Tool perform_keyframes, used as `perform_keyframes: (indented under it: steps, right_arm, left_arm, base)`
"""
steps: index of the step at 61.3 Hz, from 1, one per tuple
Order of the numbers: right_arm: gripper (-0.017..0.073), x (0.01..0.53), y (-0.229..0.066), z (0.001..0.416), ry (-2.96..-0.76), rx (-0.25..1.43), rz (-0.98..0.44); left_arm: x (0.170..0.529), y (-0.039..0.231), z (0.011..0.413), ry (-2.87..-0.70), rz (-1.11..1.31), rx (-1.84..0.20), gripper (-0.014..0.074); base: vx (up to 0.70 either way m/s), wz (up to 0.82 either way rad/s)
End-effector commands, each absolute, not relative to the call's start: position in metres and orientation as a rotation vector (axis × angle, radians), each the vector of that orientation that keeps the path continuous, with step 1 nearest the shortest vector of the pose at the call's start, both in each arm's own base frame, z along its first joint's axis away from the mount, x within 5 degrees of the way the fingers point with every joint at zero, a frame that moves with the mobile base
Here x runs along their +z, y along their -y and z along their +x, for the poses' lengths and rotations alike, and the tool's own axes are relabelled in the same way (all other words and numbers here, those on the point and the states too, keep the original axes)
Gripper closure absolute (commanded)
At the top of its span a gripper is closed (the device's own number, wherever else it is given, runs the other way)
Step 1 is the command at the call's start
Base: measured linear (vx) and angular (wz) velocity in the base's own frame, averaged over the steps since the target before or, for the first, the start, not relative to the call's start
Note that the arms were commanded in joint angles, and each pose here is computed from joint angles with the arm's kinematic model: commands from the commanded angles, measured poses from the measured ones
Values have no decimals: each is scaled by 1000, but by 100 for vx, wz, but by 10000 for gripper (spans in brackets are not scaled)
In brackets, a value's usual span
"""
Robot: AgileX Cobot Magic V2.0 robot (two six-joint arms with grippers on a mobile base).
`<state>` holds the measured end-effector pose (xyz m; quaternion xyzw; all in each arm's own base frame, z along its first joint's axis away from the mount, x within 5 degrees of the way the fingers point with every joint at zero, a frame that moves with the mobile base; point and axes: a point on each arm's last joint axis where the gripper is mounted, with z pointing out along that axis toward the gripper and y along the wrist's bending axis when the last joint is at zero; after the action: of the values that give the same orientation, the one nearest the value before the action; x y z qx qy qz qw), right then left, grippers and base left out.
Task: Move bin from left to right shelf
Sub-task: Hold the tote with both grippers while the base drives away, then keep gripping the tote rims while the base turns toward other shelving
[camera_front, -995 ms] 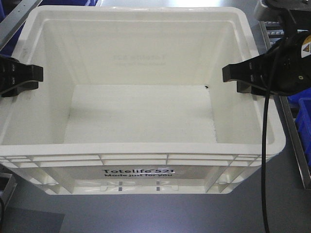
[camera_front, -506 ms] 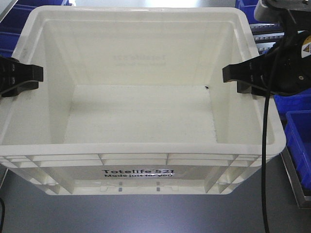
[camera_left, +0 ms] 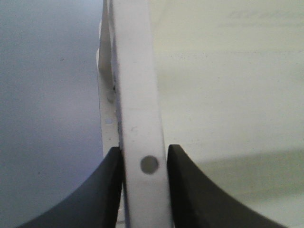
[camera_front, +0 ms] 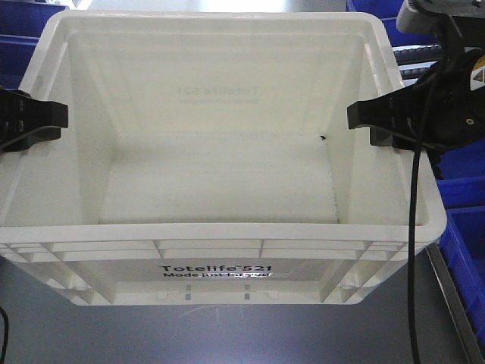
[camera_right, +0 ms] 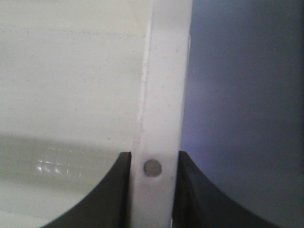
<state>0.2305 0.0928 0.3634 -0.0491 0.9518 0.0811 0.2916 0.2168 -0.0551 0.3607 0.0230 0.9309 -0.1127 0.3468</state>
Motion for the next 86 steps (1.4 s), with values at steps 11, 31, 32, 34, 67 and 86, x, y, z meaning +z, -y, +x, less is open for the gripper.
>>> perform_keyframes:
  steps: [11,31,32,34,67,86]
  right_arm:
    - [559,390,-85,232,-2347,170,-175]
    - [559,390,-85,232,-2347,170,-175]
    - [559,390,-85,232,-2347,170,-175]
    - [559,390,-85,232,-2347,170,-175]
    - [559,390,-85,232,-2347,170,-175]
    - [559,390,-85,232,-2347,170,-175]
  left_arm:
    - [390,54,213,-2223,100,-296,485]
    - [390,54,213,-2223,100,-296,485]
    - [390,54,213,-2223,100,-296,485]
    - [390,54,213,-2223,100,-296,485]
    - [390,54,213,-2223,100,-296,485]
    - [390,54,213,-2223,100,-296,485]
  base:
    - [37,-3]
    - [36,-3]
    - [35,-4]
    - [35,-4]
    - [35,-4]
    - [34,-6]
